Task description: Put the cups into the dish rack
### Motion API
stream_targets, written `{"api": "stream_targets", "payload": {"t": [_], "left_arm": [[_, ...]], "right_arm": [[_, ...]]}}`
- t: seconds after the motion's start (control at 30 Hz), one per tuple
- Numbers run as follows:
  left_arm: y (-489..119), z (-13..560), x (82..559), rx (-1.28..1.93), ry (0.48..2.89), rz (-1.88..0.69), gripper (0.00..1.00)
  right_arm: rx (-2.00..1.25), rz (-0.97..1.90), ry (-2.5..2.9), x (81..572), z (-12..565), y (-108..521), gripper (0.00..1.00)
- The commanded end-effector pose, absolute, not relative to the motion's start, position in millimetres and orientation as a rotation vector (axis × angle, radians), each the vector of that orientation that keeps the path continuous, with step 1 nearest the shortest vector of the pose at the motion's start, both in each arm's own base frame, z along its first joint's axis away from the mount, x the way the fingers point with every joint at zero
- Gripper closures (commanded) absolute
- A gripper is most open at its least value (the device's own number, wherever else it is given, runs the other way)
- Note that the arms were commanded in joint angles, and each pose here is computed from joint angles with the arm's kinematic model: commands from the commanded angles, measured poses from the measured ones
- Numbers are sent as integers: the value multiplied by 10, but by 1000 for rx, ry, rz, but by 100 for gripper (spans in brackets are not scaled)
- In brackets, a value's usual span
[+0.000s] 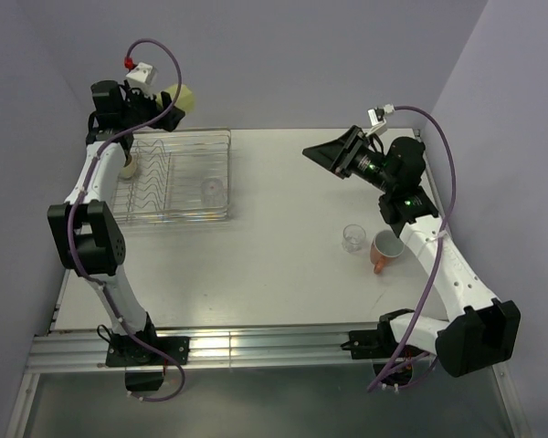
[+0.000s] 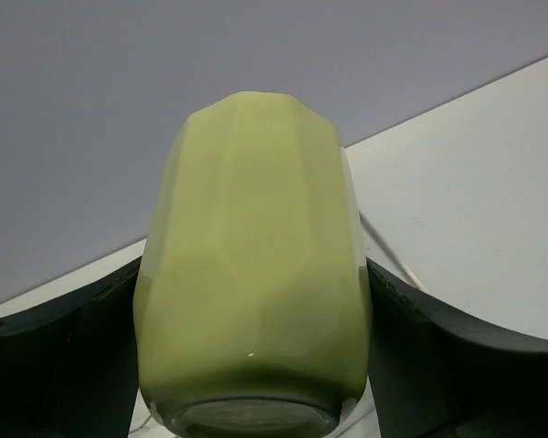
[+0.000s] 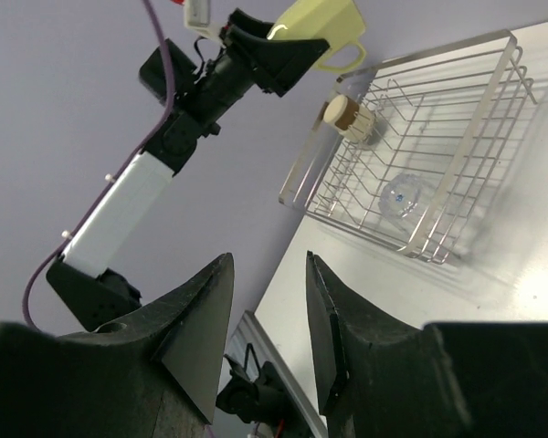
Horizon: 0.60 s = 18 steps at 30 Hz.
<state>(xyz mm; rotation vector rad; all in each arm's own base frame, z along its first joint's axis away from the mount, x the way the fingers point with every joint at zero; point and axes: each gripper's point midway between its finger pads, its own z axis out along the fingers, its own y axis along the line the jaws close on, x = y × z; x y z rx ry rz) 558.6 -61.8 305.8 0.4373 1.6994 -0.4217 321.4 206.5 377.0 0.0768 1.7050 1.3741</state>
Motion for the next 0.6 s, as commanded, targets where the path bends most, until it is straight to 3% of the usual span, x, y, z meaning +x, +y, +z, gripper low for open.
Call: {"api": "stream_targets", "payload": {"t": [0.0, 0.57], "left_arm": [[-583, 3511, 5755, 572, 1530, -310, 100], [-543, 2805, 5870, 747, 1682, -280, 100]], "right_arm": [[17, 1366, 1655, 3281, 3795, 2082, 55], [8, 1401, 1722, 3471, 3502, 2184, 56]]}}
